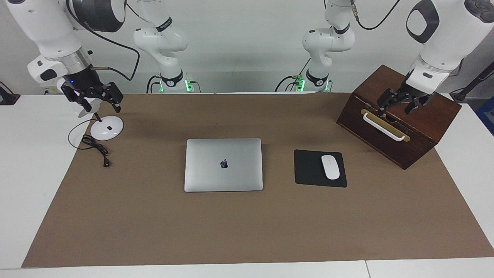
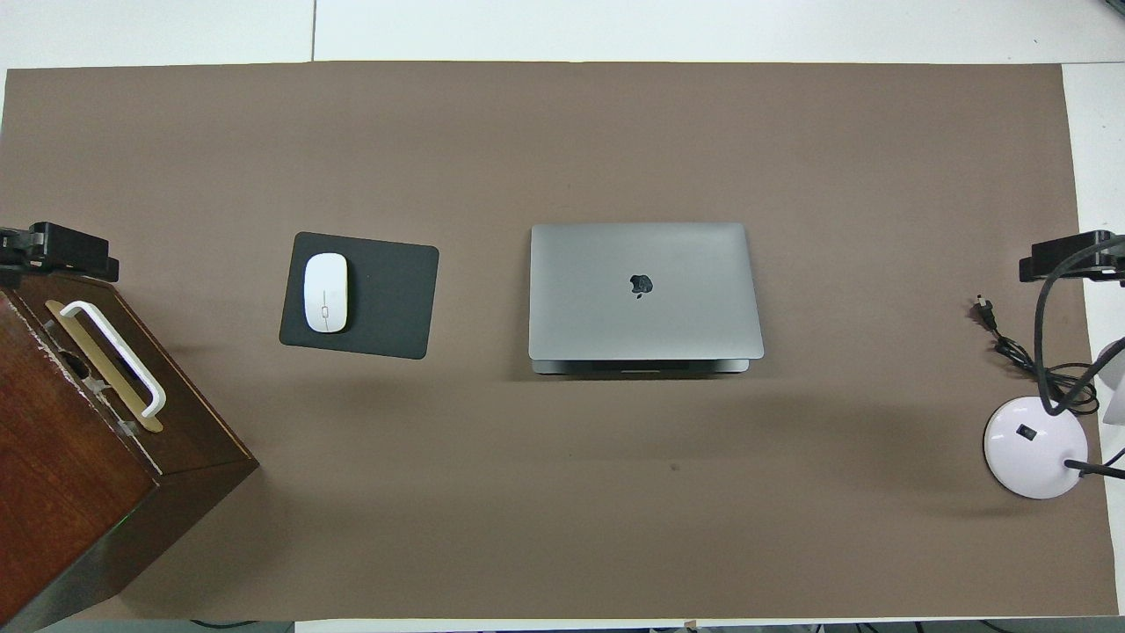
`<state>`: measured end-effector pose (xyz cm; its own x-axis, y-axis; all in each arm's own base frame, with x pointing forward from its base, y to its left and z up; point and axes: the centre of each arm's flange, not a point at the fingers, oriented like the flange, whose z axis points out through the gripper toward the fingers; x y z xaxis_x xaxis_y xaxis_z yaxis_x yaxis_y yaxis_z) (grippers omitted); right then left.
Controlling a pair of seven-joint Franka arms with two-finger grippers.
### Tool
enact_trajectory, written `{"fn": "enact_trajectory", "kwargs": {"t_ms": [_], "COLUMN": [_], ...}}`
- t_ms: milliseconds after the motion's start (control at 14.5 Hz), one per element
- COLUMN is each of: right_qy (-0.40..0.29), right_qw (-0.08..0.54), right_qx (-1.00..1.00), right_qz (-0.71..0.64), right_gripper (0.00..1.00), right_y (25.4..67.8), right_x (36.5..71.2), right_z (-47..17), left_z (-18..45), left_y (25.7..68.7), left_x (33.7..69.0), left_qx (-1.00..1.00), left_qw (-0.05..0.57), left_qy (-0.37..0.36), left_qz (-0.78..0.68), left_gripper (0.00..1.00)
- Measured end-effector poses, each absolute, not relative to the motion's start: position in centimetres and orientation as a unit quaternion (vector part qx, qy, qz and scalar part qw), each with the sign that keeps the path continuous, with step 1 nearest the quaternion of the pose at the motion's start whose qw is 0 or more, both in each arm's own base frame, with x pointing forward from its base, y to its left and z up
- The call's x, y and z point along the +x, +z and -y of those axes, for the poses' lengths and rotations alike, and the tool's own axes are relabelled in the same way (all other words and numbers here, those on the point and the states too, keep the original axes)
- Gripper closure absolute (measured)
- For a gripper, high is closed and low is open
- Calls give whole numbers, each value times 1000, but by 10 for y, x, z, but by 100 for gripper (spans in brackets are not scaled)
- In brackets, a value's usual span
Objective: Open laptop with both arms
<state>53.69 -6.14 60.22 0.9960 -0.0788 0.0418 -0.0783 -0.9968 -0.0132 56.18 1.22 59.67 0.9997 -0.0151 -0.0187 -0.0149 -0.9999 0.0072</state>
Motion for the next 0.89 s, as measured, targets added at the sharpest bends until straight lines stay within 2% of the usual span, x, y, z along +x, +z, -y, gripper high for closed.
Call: {"fn": "enact_trajectory", "kwargs": {"t_ms": [275,413,481,756,894], "right_qy": [-21,-24,-29,-59,-65], "right_qw": [6,6,5,4,6], "right_qx": [-999,-999,-999,-997,-997], "right_qz": [-39,-39,-39,-39,-39], "right_gripper": [0,0,0,0,0], "right_y": [602,602,599,573,563], "right_x": [537,538,539,539,534], "right_z": [61,61,61,61,59], "left_z": [-13,-13,-14,-16,-19], "left_y": [597,597,597,599,601], "left_x": [562,562,563,564,566], "left_qx": [1000,1000,1000,1000,1000], "left_qw": [4,3,3,3,3], "left_qy": [-9,-8,-5,2,13], "left_qz": [7,6,6,4,1], "left_gripper": [0,20,35,81,99]}}
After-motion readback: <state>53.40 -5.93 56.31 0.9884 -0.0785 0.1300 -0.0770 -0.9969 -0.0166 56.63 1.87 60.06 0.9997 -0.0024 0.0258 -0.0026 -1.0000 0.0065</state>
